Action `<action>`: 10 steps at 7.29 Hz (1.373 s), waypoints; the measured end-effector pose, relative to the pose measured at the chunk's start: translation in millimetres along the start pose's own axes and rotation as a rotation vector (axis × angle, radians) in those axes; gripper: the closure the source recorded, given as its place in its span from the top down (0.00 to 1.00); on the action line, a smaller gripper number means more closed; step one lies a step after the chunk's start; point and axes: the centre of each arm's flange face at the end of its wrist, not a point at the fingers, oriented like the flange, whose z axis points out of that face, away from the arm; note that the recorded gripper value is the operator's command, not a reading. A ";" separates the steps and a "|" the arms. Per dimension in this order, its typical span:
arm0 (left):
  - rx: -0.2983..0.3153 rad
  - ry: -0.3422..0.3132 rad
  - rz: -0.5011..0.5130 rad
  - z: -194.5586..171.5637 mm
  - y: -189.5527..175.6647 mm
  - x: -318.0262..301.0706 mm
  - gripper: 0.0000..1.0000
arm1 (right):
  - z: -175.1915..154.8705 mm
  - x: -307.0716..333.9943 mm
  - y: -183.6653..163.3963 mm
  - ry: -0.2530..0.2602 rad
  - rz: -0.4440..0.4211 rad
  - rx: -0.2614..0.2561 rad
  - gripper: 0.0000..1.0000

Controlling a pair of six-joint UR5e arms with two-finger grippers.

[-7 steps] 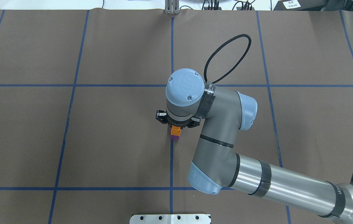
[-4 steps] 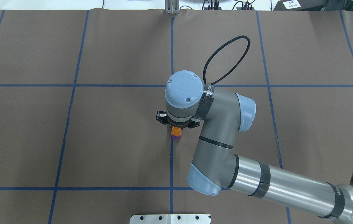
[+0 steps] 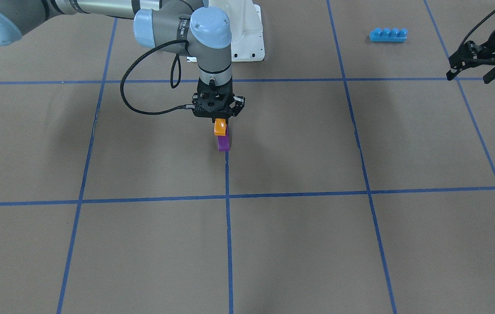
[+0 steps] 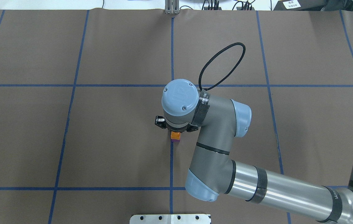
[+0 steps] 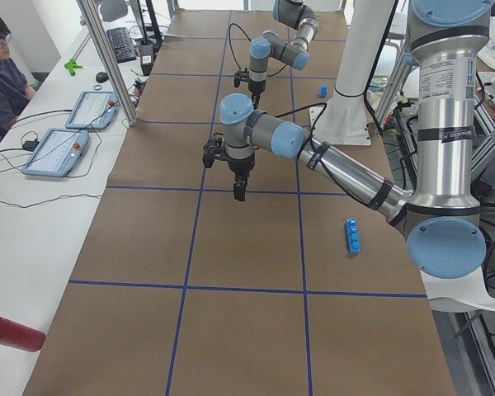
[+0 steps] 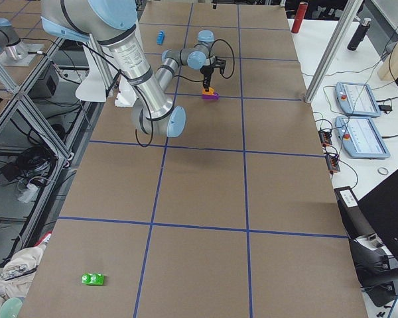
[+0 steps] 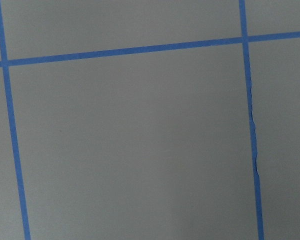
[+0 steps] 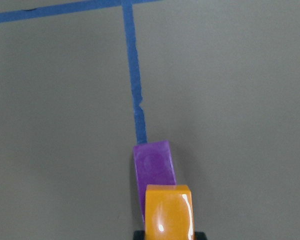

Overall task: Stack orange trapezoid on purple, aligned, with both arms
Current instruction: 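Lower and align the orange block onto the purple block with the right gripper, then open the right gripper and lift it away from the stack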

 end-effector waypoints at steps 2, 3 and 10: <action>0.000 0.000 0.000 0.2 -0.1 -0.1 1.00 | 5.1 0.2 2.4 0.008 -0.005 0.001 1.00; 0.000 0.000 0.000 0.1 0.0 -0.1 1.00 | 7.9 0.5 3.9 0.012 -0.004 -0.001 1.00; -0.022 -0.021 0.025 19.9 -4.2 -25.1 1.00 | -49.8 29.3 -70.5 -0.038 0.029 -0.022 1.00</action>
